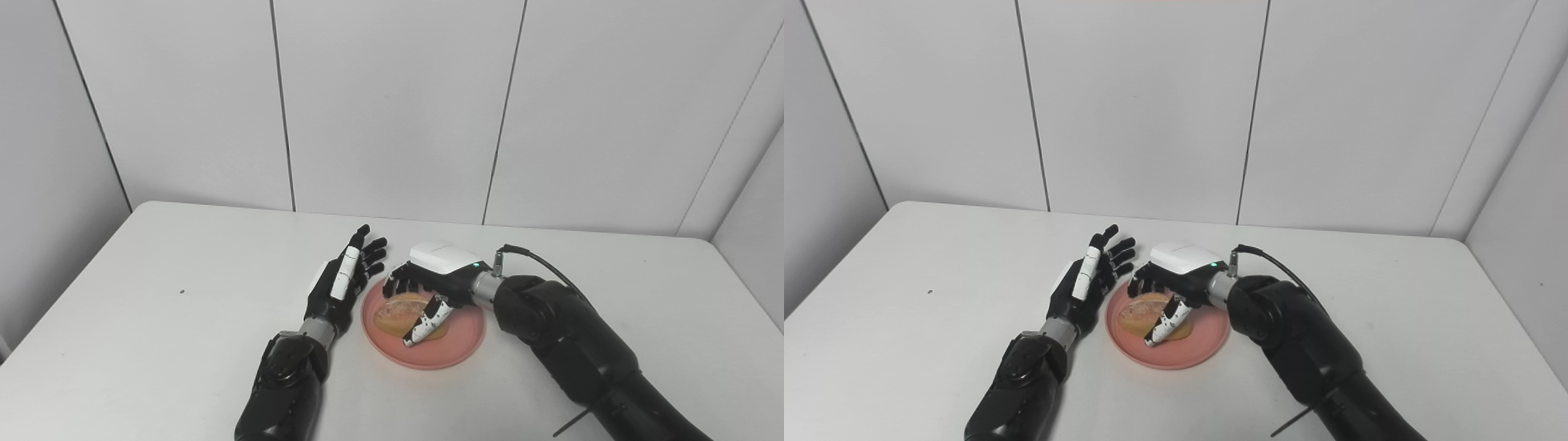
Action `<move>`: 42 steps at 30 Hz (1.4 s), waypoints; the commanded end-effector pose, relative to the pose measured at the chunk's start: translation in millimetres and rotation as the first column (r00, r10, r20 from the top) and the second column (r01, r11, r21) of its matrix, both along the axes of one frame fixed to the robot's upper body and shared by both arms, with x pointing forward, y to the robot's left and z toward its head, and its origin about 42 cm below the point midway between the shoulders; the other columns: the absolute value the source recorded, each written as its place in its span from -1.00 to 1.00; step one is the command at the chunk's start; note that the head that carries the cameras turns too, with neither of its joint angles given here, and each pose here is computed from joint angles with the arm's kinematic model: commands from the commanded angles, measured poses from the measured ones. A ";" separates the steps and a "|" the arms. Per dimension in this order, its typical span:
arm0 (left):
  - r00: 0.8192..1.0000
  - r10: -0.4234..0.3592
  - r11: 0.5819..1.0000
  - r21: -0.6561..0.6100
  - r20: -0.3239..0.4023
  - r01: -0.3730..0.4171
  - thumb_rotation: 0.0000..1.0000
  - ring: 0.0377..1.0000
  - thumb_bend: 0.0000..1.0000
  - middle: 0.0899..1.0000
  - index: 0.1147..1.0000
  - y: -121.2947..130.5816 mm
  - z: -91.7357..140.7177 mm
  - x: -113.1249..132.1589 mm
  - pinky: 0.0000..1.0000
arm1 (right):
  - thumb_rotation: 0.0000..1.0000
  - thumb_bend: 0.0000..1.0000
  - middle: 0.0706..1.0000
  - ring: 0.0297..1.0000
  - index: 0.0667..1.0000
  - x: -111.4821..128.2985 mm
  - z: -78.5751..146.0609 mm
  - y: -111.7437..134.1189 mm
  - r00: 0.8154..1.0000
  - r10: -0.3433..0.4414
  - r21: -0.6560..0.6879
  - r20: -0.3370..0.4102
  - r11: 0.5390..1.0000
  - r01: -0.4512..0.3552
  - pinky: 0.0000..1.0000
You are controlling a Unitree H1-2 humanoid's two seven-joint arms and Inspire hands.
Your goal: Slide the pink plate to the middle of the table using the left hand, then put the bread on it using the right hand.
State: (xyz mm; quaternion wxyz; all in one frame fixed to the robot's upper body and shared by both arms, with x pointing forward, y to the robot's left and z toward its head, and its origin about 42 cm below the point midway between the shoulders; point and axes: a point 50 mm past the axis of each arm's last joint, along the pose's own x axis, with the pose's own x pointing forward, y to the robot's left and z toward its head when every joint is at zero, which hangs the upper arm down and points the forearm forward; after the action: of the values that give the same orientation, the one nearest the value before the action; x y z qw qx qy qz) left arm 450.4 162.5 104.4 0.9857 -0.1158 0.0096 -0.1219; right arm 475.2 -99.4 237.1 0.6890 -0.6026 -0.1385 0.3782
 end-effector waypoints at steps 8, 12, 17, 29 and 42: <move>0.995 -0.005 1.000 0.015 -0.097 0.007 0.74 0.77 0.76 0.71 0.88 1.3 -29.0 -16.9 0.79 | 0.21 1.00 0.71 0.75 0.57 4.5 36.0 -19.3 0.998 -0.033 0.093 0.047 0.995 0.028 0.49; 0.995 -0.006 1.000 -0.002 -0.101 0.006 0.70 0.79 0.76 0.71 0.87 1.4 -26.9 -15.4 0.82 | 0.42 1.00 0.71 0.74 0.60 0.8 33.2 -30.9 0.997 -0.051 0.102 0.059 0.994 0.045 0.47; 0.995 -0.010 1.000 -0.010 -0.100 0.009 0.70 0.83 0.75 0.72 0.86 1.6 -26.5 -14.9 0.83 | 0.65 1.00 0.67 0.70 0.57 -0.5 28.5 -40.4 0.991 -0.094 0.152 0.100 0.985 0.078 0.41; 0.998 0.049 0.999 -0.001 -0.044 -0.049 0.68 0.92 0.81 0.91 0.98 -8.1 -29.8 -19.0 0.91 | 1.00 0.91 0.72 0.71 0.66 -4.5 -36.1 -61.1 0.936 -0.303 0.749 -0.180 0.575 0.330 0.55; 0.993 0.108 0.989 0.100 0.044 -0.112 0.71 1.00 0.82 1.00 1.00 -27.2 -36.0 -29.2 1.00 | 1.00 0.93 0.92 0.98 0.97 -26.5 -128.7 -54.4 0.788 -0.265 0.802 -0.556 0.079 0.592 1.00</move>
State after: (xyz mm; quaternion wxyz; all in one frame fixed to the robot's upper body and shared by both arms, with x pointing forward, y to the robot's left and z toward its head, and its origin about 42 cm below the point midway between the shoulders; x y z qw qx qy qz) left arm 448.5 147.2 105.7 0.9939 -0.0582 -0.0479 -0.0803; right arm 454.2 -163.2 116.5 0.9953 -0.0313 -0.0505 0.0768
